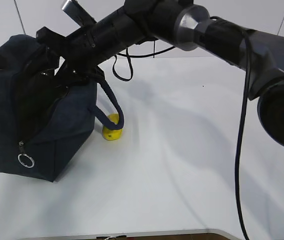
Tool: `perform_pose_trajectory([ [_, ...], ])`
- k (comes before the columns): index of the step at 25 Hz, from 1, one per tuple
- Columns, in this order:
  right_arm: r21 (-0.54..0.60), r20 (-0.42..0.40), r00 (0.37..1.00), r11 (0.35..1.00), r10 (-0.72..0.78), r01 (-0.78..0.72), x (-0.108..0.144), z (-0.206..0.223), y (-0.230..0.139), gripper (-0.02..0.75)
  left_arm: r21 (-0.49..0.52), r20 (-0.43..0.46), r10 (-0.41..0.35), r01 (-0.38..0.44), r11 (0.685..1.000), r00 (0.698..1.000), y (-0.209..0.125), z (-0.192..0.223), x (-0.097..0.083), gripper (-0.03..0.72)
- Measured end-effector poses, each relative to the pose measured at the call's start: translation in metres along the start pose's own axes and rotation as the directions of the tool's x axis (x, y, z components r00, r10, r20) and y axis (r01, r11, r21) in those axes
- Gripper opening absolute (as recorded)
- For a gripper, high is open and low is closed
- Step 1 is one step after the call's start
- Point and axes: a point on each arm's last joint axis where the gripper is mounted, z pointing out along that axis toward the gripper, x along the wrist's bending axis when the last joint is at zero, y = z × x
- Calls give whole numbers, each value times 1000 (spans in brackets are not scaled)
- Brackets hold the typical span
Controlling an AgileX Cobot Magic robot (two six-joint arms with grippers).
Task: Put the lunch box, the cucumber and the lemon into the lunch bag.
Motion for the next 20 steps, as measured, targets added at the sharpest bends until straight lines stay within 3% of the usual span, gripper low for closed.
perform_pose_trajectory([
  [8, 53, 21, 984, 983, -176, 175, 24, -19, 6, 461, 30, -68, 43, -41, 999, 997, -2, 0, 6, -15],
  [13, 61, 168, 950, 964, -265, 258, 33, -39, 14, 461, 47, -133, 72, -67, 997, 989, -3, -1, 12, -15],
  [20, 14, 339, 902, 961, -266, 278, 37, -59, 24, 461, 67, -234, 77, -62, 996, 969, -4, -4, 22, -15],
])
